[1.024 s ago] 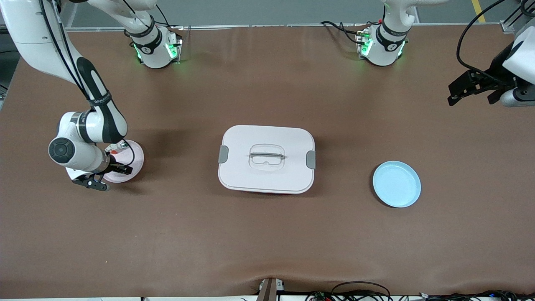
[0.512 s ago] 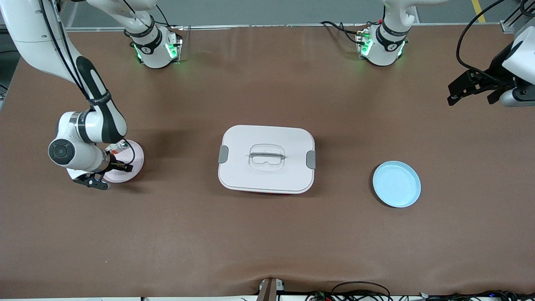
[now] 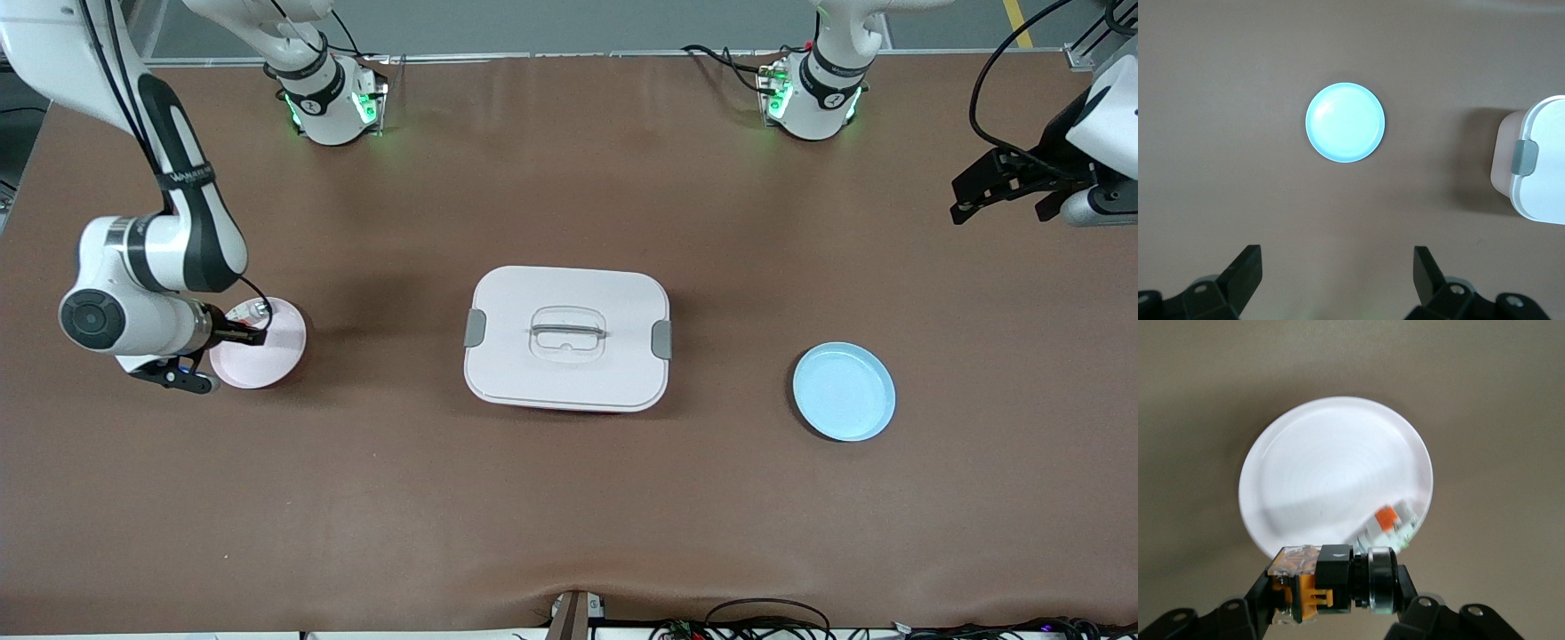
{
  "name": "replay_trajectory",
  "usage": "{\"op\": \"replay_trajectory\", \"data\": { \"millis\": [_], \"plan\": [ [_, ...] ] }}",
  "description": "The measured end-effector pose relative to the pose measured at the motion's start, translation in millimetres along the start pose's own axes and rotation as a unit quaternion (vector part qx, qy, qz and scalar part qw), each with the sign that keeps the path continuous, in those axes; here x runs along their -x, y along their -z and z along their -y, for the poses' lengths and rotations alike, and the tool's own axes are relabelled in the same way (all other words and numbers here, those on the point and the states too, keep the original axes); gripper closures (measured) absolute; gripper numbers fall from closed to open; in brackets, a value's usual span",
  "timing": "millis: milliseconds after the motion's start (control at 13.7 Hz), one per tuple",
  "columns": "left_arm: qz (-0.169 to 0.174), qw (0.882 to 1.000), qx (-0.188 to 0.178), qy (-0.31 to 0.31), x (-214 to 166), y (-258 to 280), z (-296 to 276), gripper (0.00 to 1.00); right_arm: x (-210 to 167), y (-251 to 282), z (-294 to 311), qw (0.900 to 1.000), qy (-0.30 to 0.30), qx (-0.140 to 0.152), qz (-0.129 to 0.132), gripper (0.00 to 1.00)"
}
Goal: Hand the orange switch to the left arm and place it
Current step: 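Lift the switch with the right gripper while the left gripper approaches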
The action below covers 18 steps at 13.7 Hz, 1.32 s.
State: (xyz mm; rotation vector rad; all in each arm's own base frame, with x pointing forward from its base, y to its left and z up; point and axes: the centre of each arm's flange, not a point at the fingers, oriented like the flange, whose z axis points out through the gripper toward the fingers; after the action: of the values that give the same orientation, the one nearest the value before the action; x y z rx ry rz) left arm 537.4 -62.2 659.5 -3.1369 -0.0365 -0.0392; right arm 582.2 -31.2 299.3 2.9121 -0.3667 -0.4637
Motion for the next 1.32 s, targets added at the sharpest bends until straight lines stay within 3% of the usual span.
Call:
{"op": "replay_trajectory", "data": {
  "millis": [293,512,732,1024,1317],
  "plan": [
    [0.0,1.0,0.0,0.0,0.0,0.1,-0.4,0.0,40.2,101.0,26.2,0.998,0.004,-0.003,0.065,0.27],
    [0.0,1.0,0.0,-0.001,0.1,0.1,-1.1,0.0,77.6,178.5,66.3,0.997,-0.024,-0.011,0.077,0.27],
    [0.0,1.0,0.006,-0.001,1.6,0.4,-10.8,0.0,116.9,221.7,118.5,0.993,-0.057,-0.051,0.093,0.27],
    [-0.007,0.998,0.061,0.02,4.8,16.2,-31.0,0.0,153.1,241.6,173.5,0.974,-0.129,-0.112,0.15,0.27],
    [-0.014,0.99,0.138,0.017,4.8,29.8,-45.4,0.0,203.0,272.3,248.9,0.952,-0.197,-0.165,0.168,0.27]
  ]
}}
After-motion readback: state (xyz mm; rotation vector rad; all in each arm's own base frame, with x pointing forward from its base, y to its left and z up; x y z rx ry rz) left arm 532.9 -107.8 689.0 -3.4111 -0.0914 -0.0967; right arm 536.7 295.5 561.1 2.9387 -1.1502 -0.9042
